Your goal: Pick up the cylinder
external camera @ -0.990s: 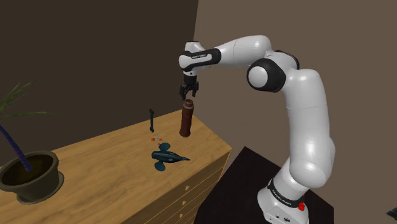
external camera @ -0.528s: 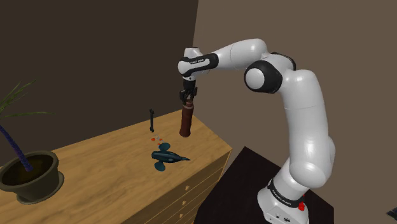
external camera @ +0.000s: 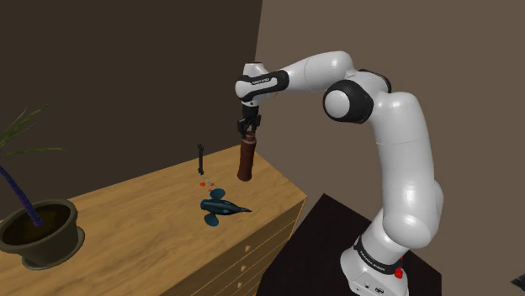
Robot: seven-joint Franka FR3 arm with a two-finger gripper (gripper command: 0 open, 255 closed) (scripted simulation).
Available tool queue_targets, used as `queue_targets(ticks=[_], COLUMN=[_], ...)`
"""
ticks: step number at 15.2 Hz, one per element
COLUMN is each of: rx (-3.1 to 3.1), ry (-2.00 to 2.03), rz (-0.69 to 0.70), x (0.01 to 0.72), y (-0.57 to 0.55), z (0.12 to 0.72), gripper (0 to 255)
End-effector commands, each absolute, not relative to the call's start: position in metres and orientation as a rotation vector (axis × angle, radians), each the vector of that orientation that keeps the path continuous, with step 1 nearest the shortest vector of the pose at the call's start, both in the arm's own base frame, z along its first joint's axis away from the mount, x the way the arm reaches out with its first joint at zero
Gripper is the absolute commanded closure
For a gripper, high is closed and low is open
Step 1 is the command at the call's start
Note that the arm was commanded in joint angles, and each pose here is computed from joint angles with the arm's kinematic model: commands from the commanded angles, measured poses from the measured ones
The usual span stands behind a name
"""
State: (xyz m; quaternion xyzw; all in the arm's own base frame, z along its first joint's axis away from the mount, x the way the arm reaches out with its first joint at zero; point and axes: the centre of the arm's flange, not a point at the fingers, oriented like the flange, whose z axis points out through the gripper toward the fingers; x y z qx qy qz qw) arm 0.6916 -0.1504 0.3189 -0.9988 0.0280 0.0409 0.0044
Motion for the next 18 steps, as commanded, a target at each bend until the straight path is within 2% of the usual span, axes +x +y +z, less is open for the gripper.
queue_targets(ticks=[1, 18], rx=[-3.128, -3.128], ry=[0.088, 0.088], rz=[0.131, 0.131], x=[0.691, 0.691], y=[-0.151, -0.151], z=[0.317, 0.397], gripper=[255, 255])
